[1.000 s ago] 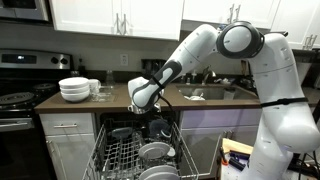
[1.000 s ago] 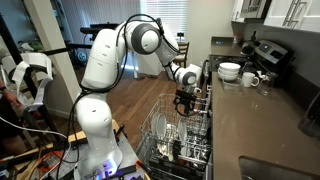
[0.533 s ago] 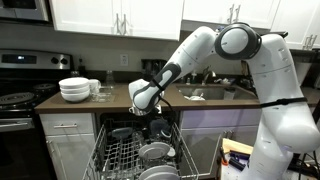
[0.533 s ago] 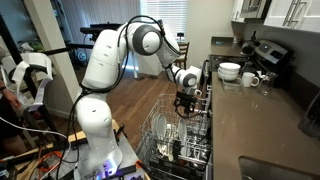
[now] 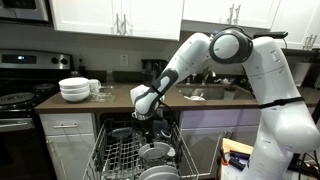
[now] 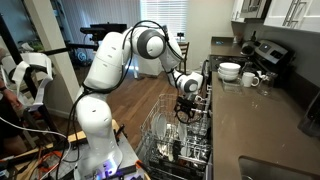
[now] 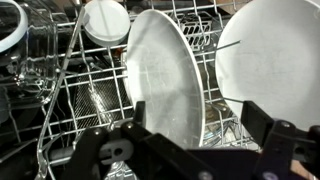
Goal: Remove the plate that's on the other side in the dishwasher and put it on the countertop
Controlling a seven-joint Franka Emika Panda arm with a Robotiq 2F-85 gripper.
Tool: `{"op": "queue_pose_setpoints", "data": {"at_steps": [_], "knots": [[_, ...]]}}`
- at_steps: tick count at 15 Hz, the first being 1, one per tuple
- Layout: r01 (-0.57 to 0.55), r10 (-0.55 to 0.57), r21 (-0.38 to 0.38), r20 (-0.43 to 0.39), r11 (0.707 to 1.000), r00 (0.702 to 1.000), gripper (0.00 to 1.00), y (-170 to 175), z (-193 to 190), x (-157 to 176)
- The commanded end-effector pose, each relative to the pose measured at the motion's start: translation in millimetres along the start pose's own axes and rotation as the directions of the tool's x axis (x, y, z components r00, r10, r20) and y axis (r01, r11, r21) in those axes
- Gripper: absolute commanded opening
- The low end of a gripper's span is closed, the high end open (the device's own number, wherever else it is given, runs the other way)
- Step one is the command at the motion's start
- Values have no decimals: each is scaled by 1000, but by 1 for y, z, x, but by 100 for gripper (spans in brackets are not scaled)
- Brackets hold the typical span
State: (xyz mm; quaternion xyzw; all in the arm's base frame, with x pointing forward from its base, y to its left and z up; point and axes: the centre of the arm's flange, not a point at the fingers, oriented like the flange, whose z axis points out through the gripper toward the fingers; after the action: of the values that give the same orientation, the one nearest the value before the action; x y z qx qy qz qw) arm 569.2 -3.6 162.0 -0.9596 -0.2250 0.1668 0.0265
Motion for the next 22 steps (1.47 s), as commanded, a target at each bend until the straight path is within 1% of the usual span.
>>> {"op": "queue_pose_setpoints", "data": {"at_steps": [1, 8, 10, 11, 12, 14, 15, 16, 17, 18, 21, 22], "knots": [[9, -8, -23, 24, 1000, 1000, 67, 7, 3, 11], [24, -22, -41, 34, 999, 999, 20, 10, 7, 17], [28, -27, -38, 32, 999, 999, 14, 10, 8, 18], [30, -29, -35, 30, 999, 999, 4, 10, 8, 18], [32, -31, -34, 28, 999, 999, 0, 9, 8, 18], [38, -37, -30, 21, 999, 999, 0, 8, 4, 19], [39, -38, -28, 21, 999, 999, 3, 8, 3, 18], [38, -37, -28, 20, 999, 999, 3, 8, 3, 18], [38, -38, -26, 19, 999, 999, 32, 8, 2, 17], [38, -37, -26, 19, 999, 999, 33, 9, 3, 17], [42, -42, -25, 20, 999, 999, 52, 8, 3, 17], [43, -42, -25, 19, 999, 999, 47, 8, 3, 17]]}}
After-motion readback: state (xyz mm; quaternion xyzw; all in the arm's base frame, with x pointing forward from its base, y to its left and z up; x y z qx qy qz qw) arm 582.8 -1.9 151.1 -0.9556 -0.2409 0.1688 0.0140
